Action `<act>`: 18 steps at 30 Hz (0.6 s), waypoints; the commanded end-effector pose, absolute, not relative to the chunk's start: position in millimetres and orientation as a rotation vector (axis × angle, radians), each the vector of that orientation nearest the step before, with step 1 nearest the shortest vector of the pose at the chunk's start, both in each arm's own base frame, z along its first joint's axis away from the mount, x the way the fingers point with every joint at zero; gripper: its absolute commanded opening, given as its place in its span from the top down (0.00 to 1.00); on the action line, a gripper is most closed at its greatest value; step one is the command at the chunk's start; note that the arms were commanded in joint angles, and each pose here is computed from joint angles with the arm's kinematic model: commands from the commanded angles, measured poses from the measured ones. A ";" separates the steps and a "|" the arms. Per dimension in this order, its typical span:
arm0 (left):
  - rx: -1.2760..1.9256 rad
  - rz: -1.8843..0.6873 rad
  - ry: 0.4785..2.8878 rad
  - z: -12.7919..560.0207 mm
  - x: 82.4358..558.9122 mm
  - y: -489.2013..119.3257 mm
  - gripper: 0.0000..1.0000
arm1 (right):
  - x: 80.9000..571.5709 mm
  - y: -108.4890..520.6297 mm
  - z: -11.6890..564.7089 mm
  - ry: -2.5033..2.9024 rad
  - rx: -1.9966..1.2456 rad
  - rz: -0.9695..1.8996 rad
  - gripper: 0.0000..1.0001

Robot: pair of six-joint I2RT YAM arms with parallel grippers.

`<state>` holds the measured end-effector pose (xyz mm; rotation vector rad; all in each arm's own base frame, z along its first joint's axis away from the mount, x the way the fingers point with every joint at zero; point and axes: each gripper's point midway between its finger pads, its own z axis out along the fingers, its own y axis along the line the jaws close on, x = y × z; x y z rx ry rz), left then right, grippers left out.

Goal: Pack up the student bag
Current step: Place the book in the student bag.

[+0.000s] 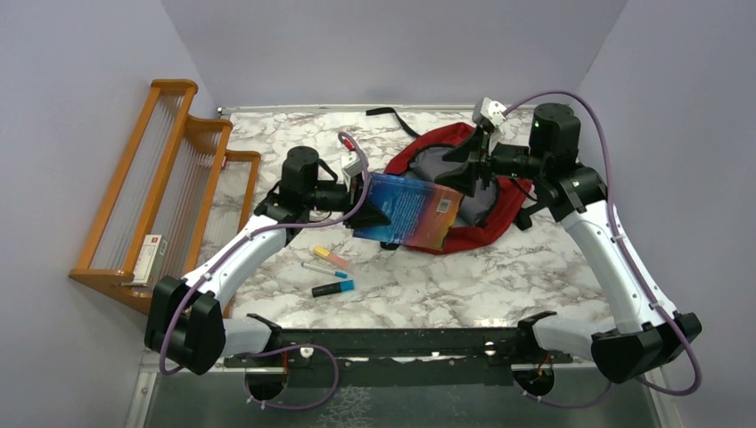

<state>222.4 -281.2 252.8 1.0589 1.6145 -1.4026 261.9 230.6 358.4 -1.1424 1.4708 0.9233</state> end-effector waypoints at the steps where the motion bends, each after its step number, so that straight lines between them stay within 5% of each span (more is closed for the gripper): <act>1: 0.984 -1.252 1.531 286.5 252.7 -278.3 1.00 | 310.2 196.2 371.5 1.556 -0.815 0.617 0.40; 9: 0.514 -0.990 1.728 277.6 319.2 -231.3 1.00 | 361.4 140.8 290.7 1.905 -0.490 0.292 0.40; 18: 0.187 -0.794 1.834 269.6 348.4 -185.3 1.00 | 376.4 146.5 196.3 2.176 -0.640 0.265 0.34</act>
